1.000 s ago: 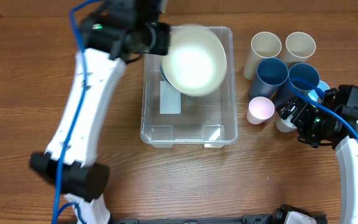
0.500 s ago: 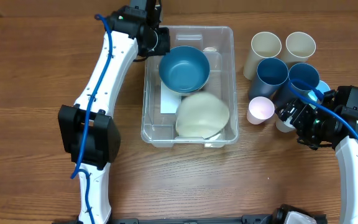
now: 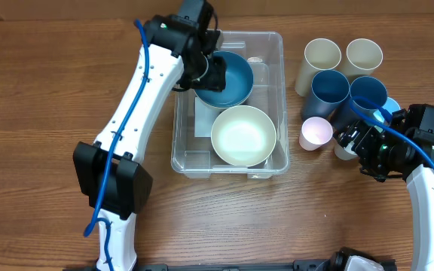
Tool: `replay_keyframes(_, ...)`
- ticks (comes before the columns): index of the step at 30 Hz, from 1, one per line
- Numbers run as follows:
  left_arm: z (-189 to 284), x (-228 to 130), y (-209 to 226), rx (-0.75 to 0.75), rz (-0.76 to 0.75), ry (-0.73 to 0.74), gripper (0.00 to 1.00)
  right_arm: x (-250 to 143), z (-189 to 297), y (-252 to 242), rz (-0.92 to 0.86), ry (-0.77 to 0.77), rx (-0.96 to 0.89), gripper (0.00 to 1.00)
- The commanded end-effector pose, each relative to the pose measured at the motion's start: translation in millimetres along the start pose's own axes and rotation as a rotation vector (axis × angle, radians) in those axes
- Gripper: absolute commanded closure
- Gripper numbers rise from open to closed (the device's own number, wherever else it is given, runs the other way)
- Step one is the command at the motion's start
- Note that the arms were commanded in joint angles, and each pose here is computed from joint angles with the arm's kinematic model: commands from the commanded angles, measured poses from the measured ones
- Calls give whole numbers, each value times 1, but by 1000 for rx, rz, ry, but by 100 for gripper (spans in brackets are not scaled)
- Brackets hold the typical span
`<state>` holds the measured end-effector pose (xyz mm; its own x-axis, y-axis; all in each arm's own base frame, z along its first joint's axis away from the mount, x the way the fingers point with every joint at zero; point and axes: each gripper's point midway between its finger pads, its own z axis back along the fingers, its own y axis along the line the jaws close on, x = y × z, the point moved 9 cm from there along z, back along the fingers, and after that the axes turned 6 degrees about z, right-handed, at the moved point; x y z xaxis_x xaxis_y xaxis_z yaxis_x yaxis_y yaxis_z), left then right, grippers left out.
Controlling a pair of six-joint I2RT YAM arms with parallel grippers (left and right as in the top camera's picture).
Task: Pack container
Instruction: 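Push the cream bowl onto the blue bowl stack with the left gripper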
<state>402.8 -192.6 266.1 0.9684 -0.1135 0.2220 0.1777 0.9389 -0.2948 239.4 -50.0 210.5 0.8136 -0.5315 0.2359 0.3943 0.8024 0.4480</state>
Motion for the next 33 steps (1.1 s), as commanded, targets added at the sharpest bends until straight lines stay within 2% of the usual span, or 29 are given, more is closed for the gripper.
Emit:
replay_keyframes(1, 12, -10, -11, 20, -132, 10, 44, 5, 6, 4, 7, -24, 14, 0)
replay_keyframes(4, 11, -24, -9, 63, -121, 89, 45, 5, 6, 4, 5, -20, 12, 0)
replay_keyframes(8, 5, -35, -2, 125, 4, 159, 43, 4, 6, 3, 3, -15, 11, 0)
replay_keyframes(17, -50, -61, 3, 102, 69, 299, 41, 4, 6, 3, 3, -15, 11, 0)
replay_keyframes(22, -76, -69, 6, 66, 85, 319, 43, 4, 6, 3, 3, -15, 11, 0)
replay_keyframes(25, -82, -70, 8, 65, 84, 315, 47, 4, 6, 3, 2, -14, 11, 0)
replay_keyframes(28, -84, -71, 9, 65, 87, 314, 60, 4, 6, 3, 2, -14, 11, 0)
replay_keyframes(31, -84, -70, 8, 64, 85, 308, 62, 3, 6, 3, 1, -11, 11, 0)
replay_keyframes(33, -85, -70, 8, 70, 80, 305, 59, 3, 6, 3, 1, -11, 11, 0)
